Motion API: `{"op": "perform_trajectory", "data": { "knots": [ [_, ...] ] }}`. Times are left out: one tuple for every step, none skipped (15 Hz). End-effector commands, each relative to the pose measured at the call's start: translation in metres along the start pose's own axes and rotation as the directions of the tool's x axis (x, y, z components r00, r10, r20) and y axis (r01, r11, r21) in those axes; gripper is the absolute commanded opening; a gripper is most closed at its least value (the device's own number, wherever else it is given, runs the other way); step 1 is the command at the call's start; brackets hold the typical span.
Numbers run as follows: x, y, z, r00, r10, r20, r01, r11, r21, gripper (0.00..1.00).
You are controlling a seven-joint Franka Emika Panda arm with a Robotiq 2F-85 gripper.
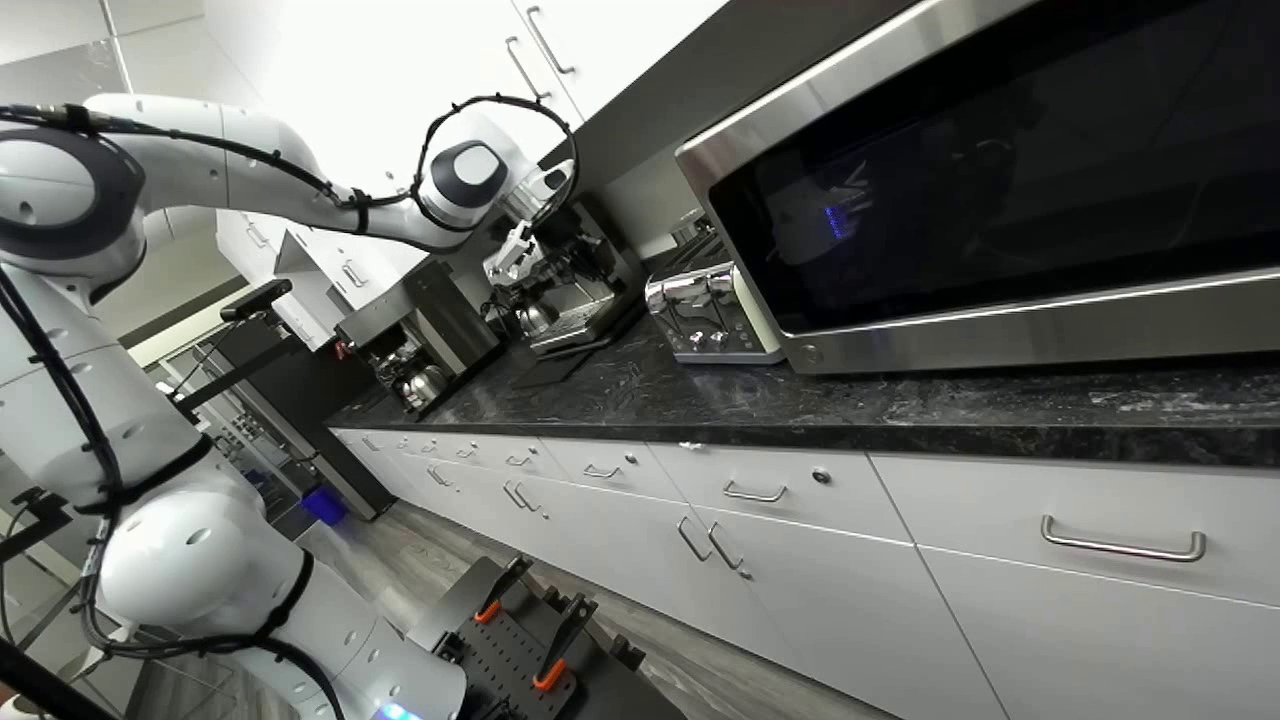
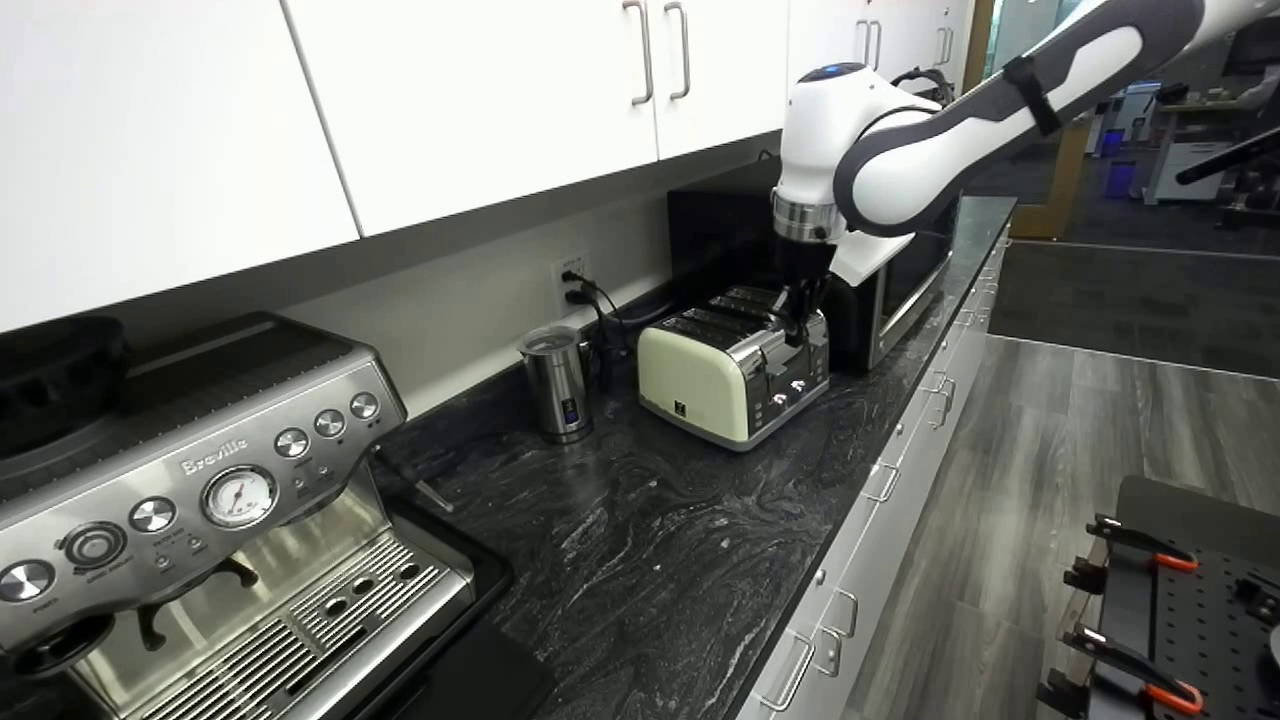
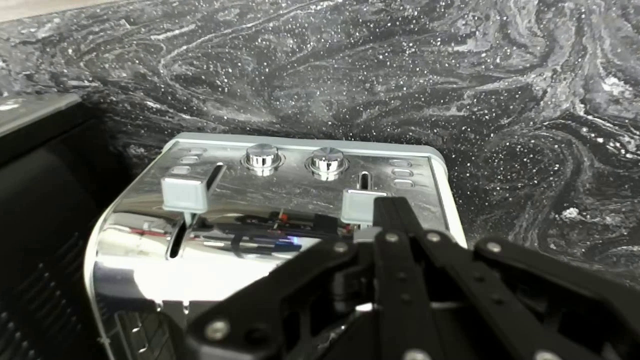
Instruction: Push the left lever on the toaster downwards
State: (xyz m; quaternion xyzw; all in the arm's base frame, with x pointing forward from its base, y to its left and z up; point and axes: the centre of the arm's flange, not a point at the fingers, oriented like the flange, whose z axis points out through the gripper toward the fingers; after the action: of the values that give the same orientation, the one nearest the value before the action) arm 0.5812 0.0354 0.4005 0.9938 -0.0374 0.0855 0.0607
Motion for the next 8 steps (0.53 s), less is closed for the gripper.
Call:
{"op": "perform_trajectory", "data": {
  "knots": [
    [0.022,0.0,0.022,1.0,0.019,0.007,-0.019,0.999,0.026,0.0],
    [0.025,0.001,0.027,1.0,0.022,0.005,-0.022,0.999,0.033,0.0],
    [0.027,0.002,0.032,1.0,0.025,0.007,-0.026,0.999,0.04,0.0],
    [0.029,0.002,0.037,0.999,0.033,0.009,-0.033,0.998,0.046,0.0],
    [0.03,0.003,0.041,0.999,0.036,0.01,-0.037,0.998,0.051,0.0],
    [0.031,0.003,0.045,0.999,0.04,0.013,-0.041,0.998,0.052,0.0],
    [0.032,0.004,0.049,0.999,0.047,0.014,-0.047,0.998,0.049,0.0],
    [0.033,0.005,0.053,0.999,0.051,0.016,-0.051,0.998,0.047,0.0]
  ]
}}
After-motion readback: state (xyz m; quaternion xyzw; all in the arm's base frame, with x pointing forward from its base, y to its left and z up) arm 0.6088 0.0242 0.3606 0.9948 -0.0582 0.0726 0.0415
